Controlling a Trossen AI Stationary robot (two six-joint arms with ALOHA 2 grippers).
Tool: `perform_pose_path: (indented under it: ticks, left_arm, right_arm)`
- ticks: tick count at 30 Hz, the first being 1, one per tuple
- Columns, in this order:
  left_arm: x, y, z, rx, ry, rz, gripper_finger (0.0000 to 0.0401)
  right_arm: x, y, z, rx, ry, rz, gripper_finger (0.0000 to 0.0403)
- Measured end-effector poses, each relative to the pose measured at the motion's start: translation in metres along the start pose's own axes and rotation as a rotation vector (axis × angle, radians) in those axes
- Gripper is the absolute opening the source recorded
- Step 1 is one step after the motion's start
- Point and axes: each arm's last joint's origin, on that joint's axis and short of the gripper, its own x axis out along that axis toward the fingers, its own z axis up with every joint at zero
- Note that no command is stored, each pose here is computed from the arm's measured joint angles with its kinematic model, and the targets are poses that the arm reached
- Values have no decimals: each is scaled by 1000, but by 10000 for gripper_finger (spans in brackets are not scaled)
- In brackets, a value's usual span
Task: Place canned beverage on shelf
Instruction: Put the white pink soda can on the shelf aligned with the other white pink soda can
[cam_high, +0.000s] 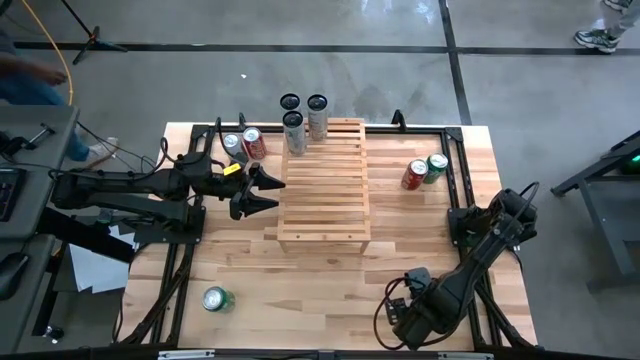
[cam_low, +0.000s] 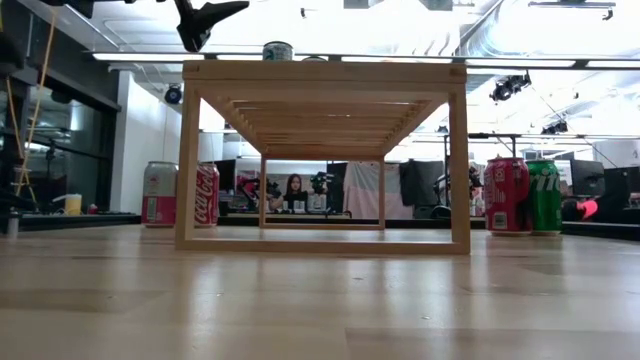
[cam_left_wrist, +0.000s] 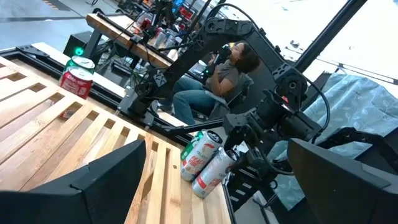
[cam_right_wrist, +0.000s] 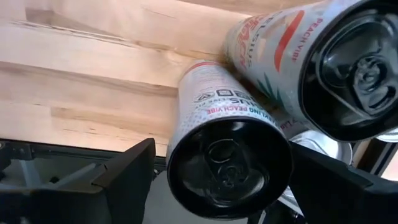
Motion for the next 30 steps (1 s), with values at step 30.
perform_pose_path:
  ticks: [30]
  left_arm:
    - [-4,-38,38,-117,-19,-267,381]
  right_arm:
    - [-108,28,9,-704,-36,453,236]
